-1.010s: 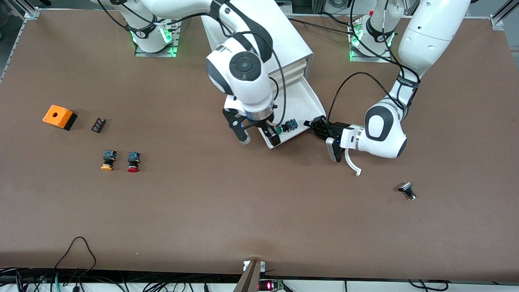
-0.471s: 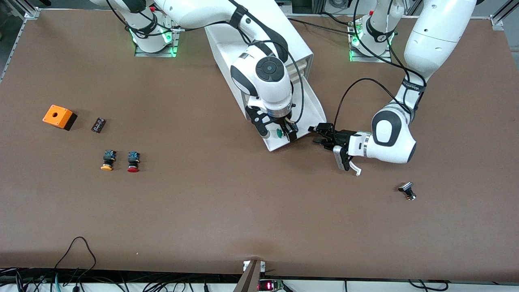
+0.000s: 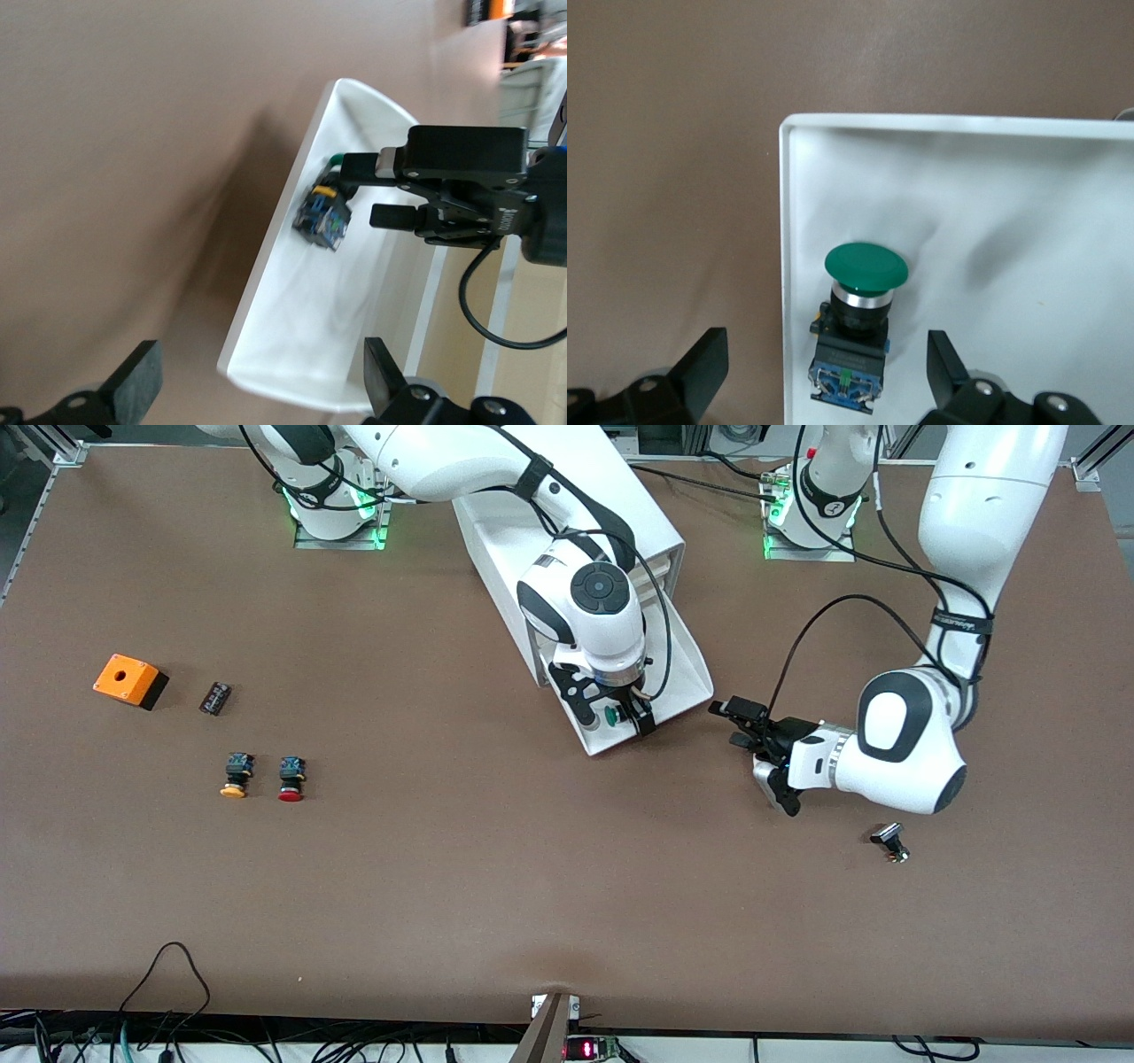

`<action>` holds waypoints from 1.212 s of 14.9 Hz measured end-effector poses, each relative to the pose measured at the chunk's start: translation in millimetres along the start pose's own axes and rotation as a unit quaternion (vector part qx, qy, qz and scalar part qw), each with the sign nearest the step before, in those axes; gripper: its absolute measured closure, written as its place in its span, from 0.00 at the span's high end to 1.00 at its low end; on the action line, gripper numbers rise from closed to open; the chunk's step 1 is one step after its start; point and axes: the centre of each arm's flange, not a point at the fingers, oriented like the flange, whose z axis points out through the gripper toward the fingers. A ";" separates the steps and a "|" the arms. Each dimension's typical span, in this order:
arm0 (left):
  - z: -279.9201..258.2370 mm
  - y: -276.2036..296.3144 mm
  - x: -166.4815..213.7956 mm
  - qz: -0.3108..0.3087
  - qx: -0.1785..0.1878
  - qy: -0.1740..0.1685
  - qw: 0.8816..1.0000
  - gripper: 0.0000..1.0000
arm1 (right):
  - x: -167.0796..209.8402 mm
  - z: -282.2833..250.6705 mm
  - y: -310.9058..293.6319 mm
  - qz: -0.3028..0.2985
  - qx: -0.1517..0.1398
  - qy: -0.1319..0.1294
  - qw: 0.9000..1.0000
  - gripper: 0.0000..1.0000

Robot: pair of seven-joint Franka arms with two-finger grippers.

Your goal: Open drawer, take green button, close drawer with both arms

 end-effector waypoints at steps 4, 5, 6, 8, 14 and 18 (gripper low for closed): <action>-40.0 24.5 -0.2 -0.059 0.075 -0.053 0.994 1.00 | -8.6 17.1 5.3 -0.002 0.003 -0.002 1.000 0.98; -53.6 34.5 -0.8 -0.083 0.096 -0.064 0.990 1.00 | -10.5 20.2 6.5 -0.004 0.003 -0.002 1.000 0.92; -67.0 45.3 -1.4 -0.108 0.117 -0.071 0.985 1.00 | -11.8 22.8 7.7 -0.005 0.003 -0.002 1.000 0.81; -87.2 65.9 -3.0 -0.146 0.158 -0.083 0.973 1.00 | -12.4 23.0 7.7 -0.006 0.004 -0.001 1.000 0.57; -142.0 107.7 -3.9 -0.162 0.309 -0.075 0.934 1.00 | -10.2 20.7 6.2 -0.005 0.000 0.003 1.000 0.42; -159.2 125.2 -1.6 -0.160 0.329 -0.050 0.929 1.00 | 0.5 -2.7 -5.6 -0.008 -0.017 0.018 1.000 0.42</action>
